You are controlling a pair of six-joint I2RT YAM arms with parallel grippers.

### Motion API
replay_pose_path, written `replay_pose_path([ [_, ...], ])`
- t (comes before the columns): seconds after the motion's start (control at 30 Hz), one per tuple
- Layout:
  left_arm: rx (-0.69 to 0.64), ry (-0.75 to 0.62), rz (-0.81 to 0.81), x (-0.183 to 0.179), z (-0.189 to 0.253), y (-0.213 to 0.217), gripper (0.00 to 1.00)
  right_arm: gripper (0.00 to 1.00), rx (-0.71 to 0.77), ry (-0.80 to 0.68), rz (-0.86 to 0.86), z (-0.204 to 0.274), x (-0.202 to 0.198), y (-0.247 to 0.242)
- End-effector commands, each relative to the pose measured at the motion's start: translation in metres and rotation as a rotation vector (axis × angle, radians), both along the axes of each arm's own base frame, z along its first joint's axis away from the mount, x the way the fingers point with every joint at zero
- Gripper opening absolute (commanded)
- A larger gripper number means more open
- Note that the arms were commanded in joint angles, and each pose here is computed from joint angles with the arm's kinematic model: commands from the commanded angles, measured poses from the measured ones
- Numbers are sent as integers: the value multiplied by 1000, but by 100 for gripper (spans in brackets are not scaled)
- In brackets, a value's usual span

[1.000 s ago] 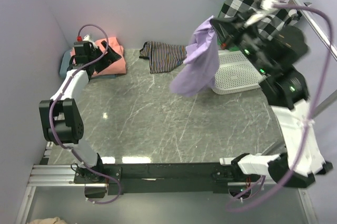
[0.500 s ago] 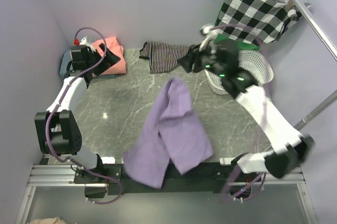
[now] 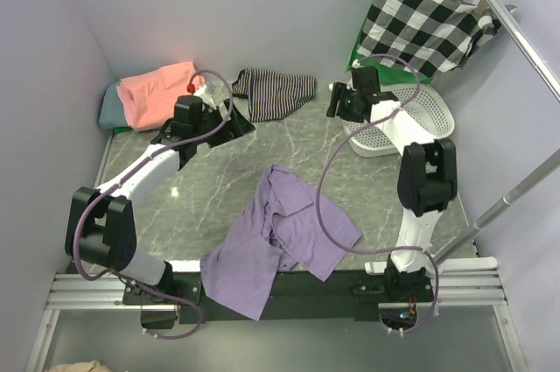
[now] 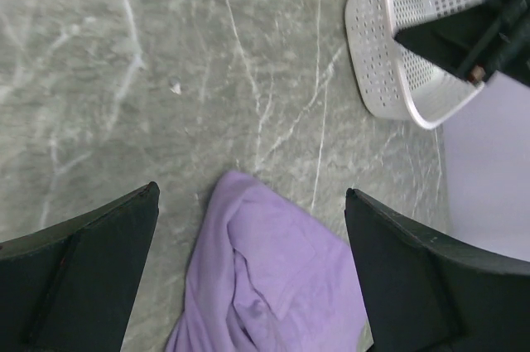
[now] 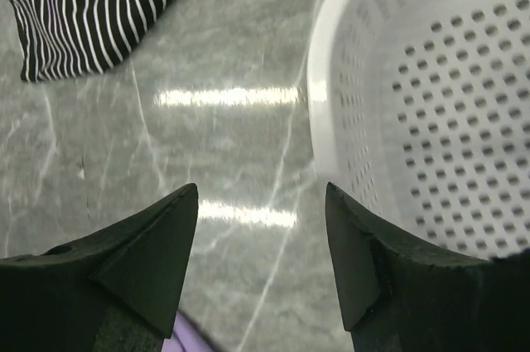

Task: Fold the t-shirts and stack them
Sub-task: Move the tshirt to the center of the board

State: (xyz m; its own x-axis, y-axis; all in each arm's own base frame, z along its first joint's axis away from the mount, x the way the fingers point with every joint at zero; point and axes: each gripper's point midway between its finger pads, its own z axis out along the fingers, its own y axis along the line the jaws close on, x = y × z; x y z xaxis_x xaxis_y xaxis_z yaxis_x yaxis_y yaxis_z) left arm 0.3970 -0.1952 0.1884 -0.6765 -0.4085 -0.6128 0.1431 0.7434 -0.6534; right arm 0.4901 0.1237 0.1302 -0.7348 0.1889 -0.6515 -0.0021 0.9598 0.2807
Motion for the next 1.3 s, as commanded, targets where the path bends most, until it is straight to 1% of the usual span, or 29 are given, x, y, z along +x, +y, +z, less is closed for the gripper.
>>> replay_pose_path([
  [0.0,-10,-20,8,5,-1,-6,99,69,57,6,19,5,14,15],
  [0.03,-3,-18,15,5,-3,-4,100,69,68,7,27,-2,11,17],
  [0.1,5,-27,22,7,-2,-3,99,69,104,-12,50,3,7,24],
  [0.13,10,-33,27,9,-1,-2,99,69,100,-12,41,-1,6,23],
  [0.17,24,-2,23,5,-8,-1,100,70,90,-4,7,-3,6,17],
  [0.2,23,-9,19,8,-4,-2,99,70,70,7,-16,-10,6,11],
  [0.23,25,-5,17,8,-4,-2,99,71,24,19,-68,-15,8,-2],
  [0.33,24,3,0,7,-6,-5,99,73,-18,66,-124,-37,5,-20],
  [0.37,27,4,4,8,-7,-4,99,75,-17,68,-142,-40,5,-27],
  [0.47,42,11,9,8,-11,-2,100,75,-20,98,-216,-56,0,-52],
  [0.53,51,22,12,7,-14,-1,99,76,-54,113,-272,-64,-6,-73],
  [0.63,57,25,11,6,-16,0,99,77,-116,113,-334,-62,-18,-96],
  [0.67,59,25,14,7,-16,0,99,76,-124,89,-343,-51,-20,-100],
  [0.73,73,26,22,8,-18,2,99,77,-85,75,-291,-47,-31,-89],
  [0.77,76,27,26,9,-18,3,99,77,-6,23,-185,-25,-35,-68],
  [0.8,83,24,31,10,-17,4,100,77,23,-7,-136,-21,-39,-58],
  [0.83,95,28,33,10,-20,5,99,77,32,-39,-72,-12,-43,-42],
  [0.87,99,25,36,11,-18,6,99,77,50,-89,-36,9,-47,-32],
  [0.9,103,24,37,11,-17,7,99,78,85,-106,37,19,-53,-15],
  [0.97,116,24,40,7,-17,10,99,79,106,-149,146,39,-67,14],
  [1.03,121,16,47,1,-12,13,99,79,85,-148,202,49,-80,27],
  [1.07,131,40,43,-6,-19,15,99,79,76,-138,243,50,-90,43],
  [1.1,135,48,42,-11,-22,16,99,79,61,-104,254,46,-99,46],
  [1.13,128,43,45,-18,-16,16,99,79,60,-99,281,48,-108,53],
  [1.17,135,76,37,-29,-27,17,99,79,67,-86,311,45,-116,60],
  [1.23,123,83,25,-45,-26,12,99,79,84,-35,371,34,-141,75],
  [1.27,135,117,28,-56,-38,14,100,79,94,-19,395,30,-151,81],
])
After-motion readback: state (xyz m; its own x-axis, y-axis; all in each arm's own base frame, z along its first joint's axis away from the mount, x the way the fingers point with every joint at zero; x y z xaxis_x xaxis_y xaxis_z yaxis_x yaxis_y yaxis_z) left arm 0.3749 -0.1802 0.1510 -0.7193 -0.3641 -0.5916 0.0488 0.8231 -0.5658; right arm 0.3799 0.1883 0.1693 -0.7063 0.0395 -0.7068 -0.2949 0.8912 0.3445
